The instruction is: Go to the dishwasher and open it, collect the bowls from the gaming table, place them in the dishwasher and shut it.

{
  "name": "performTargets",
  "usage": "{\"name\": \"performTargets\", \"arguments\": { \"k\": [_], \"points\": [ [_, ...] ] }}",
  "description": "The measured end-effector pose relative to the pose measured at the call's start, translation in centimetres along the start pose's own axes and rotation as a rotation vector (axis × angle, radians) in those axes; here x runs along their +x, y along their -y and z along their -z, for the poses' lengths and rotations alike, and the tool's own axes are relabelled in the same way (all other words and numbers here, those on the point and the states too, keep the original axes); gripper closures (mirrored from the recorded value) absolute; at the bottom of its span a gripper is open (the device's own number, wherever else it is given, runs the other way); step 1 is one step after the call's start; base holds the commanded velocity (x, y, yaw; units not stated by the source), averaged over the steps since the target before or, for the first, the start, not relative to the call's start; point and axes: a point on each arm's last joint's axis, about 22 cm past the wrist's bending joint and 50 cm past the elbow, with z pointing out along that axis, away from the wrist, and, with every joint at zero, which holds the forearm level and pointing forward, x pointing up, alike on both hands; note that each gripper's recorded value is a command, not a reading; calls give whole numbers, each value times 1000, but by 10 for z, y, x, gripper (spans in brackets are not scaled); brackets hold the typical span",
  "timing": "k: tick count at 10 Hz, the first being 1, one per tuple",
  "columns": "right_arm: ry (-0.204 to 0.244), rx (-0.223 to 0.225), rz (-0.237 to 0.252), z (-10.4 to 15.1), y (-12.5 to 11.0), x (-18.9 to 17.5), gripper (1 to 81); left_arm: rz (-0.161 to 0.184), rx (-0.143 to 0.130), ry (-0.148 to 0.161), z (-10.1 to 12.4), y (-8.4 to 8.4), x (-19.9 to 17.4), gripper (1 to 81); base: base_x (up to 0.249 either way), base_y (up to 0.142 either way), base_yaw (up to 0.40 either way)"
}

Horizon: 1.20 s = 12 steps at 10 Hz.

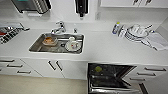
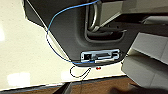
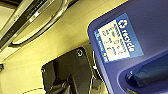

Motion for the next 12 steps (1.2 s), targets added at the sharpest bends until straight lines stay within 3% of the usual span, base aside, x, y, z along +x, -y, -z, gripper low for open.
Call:
{"name": "performTargets", "arguments": {
  "k": [2, 5, 7, 12],
  "points": [
    [44, -12, 2, -13, -3, -36, 10, 0, -1, 0, 0, -1, 0, 10, 0, 0, 0],
    [102, -72, 17, -47, -11, -106, 10, -1, -5, -1, -1, -4, 0, 10, 0, 0, 0],
    [141, -119, 26, -49, -19, -147, 10, -1, -5, -1, -1, -4, 0, 10, 0, 0, 0],
    [174, -217, 42, -107, -15, -200, 10, -2, 9, -2, -5, -4, 1, 10, 0, 0, 0]
  ]
}}
